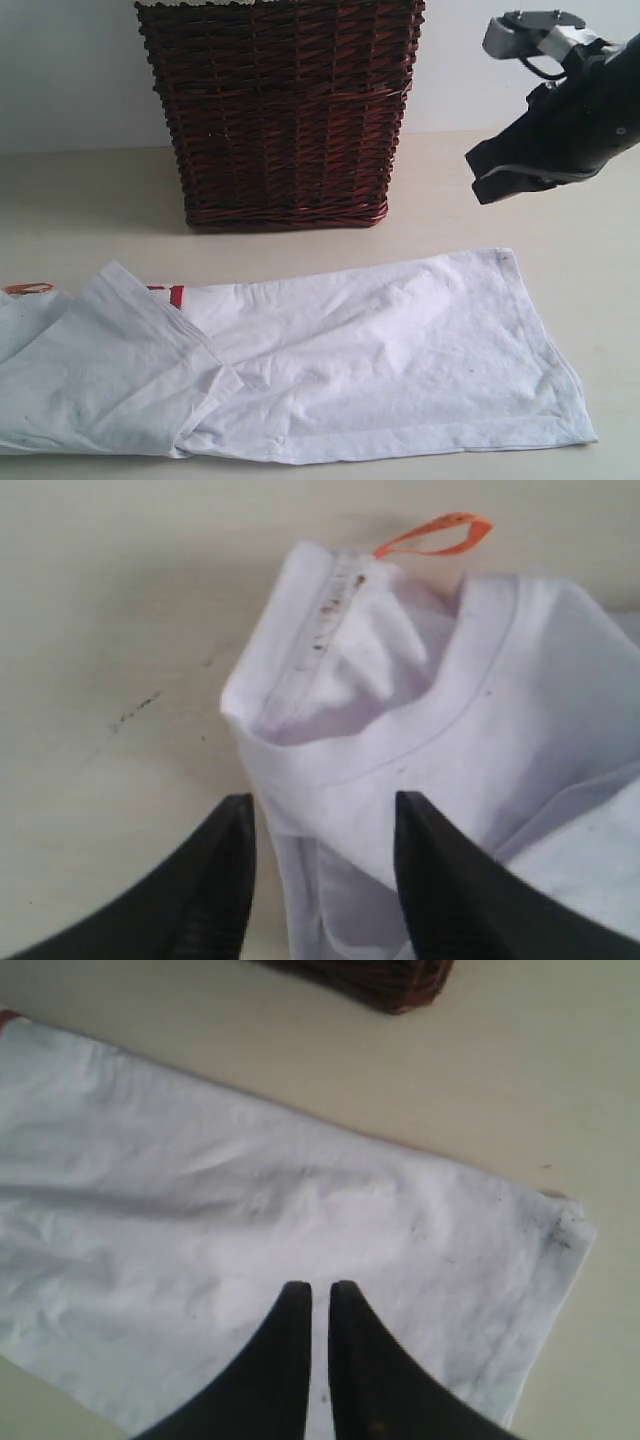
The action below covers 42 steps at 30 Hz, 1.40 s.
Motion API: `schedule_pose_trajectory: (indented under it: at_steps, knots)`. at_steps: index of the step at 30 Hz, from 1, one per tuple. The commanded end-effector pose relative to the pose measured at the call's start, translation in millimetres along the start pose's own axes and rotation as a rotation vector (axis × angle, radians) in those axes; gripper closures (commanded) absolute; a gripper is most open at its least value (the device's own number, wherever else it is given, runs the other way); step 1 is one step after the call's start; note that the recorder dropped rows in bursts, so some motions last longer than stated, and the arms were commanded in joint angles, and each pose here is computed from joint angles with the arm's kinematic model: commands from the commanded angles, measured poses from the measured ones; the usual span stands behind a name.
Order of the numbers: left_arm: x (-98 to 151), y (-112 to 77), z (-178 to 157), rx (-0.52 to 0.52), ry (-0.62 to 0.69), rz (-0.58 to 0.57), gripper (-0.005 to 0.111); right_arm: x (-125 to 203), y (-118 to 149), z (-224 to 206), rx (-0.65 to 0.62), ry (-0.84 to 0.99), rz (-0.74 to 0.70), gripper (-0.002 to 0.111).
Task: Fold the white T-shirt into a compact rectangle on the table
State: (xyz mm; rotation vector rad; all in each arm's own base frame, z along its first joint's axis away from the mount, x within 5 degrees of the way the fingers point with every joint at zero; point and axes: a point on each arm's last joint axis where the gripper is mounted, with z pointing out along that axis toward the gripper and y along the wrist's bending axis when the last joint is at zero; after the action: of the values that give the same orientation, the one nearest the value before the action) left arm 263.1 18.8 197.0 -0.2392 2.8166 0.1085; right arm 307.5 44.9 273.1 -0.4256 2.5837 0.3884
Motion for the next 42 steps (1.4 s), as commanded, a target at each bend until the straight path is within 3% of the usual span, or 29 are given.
schedule_pose_trajectory:
  at_steps: [1, 3, 7, 13, 20, 29, 39, 42]
  knots:
    - [-6, 33.1, 12, 0.155, -0.001, -0.140, 0.050, -3, 18, -35, -0.057, -0.111, -0.014, 0.090]
    - [-7, 36.4, 21, 0.238, 0.008, -0.160, 0.044, -1, 27, -55, -0.070, -0.155, -0.026, 0.087]
    - [-8, 30.2, 37, 0.347, 0.036, -0.146, 0.043, 8, 47, -103, -0.062, -0.288, -0.077, 0.084]
    - [-8, 38.2, 42, 0.301, 0.032, -0.155, 0.043, 48, 85, -183, -0.041, -0.485, -0.195, 0.084]
    - [-6, 43.4, 43, 0.262, 0.048, -0.157, 0.043, 120, 111, -251, 0.142, -0.799, -0.217, 0.088]
    - [1, 38.8, 47, 0.297, 0.037, -0.110, 0.043, 185, 100, -258, 0.350, -1.196, -0.057, 0.093]
    - [17, 35.3, 76, 0.275, 0.074, -0.182, 0.043, 198, 98, -247, 0.341, -1.230, -0.029, 0.093]
    - [22, 24.2, 86, 0.303, 0.126, -0.124, 0.043, 199, 98, -247, 0.340, -1.223, -0.028, 0.093]
